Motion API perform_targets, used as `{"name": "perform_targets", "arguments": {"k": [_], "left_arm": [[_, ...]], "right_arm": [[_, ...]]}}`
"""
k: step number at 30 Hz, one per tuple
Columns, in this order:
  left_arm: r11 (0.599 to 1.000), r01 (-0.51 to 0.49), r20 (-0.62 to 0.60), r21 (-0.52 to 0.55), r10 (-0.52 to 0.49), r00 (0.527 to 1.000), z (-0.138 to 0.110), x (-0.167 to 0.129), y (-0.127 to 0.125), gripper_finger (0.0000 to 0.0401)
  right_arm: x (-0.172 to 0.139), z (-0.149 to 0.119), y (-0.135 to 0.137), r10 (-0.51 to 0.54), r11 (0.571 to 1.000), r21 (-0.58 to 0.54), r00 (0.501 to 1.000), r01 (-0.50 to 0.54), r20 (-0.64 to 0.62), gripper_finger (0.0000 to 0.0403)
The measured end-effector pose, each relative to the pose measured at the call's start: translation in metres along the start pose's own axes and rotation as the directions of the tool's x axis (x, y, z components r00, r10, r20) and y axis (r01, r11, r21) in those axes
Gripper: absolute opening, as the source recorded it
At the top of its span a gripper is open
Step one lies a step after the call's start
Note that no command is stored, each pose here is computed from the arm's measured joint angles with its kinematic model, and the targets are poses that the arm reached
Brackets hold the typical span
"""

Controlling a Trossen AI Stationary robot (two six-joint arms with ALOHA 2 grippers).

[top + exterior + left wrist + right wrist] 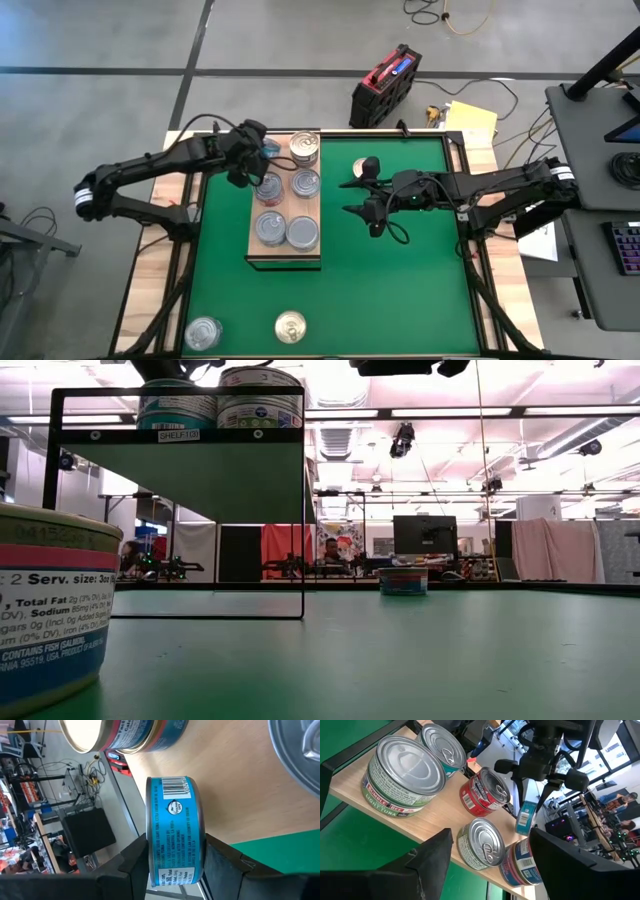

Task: Stack canned seafood by type on shelf
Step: Put the yellow and blue tuna can on the shelf

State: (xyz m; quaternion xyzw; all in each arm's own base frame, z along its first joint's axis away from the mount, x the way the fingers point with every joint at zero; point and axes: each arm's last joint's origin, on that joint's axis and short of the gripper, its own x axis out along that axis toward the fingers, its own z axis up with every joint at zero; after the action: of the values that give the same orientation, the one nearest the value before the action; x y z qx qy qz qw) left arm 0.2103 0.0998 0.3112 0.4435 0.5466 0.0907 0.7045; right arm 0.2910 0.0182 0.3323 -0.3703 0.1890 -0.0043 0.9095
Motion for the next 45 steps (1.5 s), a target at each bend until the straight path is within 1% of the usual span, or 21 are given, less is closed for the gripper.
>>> {"name": "perform_targets", "arguments": {"k": [9,23,29,45], "left_arm": [[1.0,0.013,-0.011,-0.001,-0.013,1.0,0.0035,0.0072,-0.0004,0.0142],[0.999,0.011,-0.009,-0.03,-0.011,1.0,0.0037,0.0073,-0.0002,0.0144],[0.998,0.009,-0.006,-0.061,-0.009,1.0,0.004,0.0073,0.0,0.0144],[0.998,0.008,0.006,-0.066,-0.008,1.0,0.0045,0.0073,0.0005,0.0144]], "right_arm": [[0.0,0.0,-0.0001,-0.001,1.0,0.0,1.0,0.001,0.0,0.0278],[0.0,0.0003,-0.0004,-0.004,1.0,0.001,1.0,0.004,0.004,0.0295],[-0.0001,0.0013,-0.0012,-0.012,1.0,0.003,1.0,0.012,0.013,0.0286],[-0.0001,0.0019,-0.0019,-0.018,1.0,-0.001,1.0,0.018,0.02,0.0262]]}}
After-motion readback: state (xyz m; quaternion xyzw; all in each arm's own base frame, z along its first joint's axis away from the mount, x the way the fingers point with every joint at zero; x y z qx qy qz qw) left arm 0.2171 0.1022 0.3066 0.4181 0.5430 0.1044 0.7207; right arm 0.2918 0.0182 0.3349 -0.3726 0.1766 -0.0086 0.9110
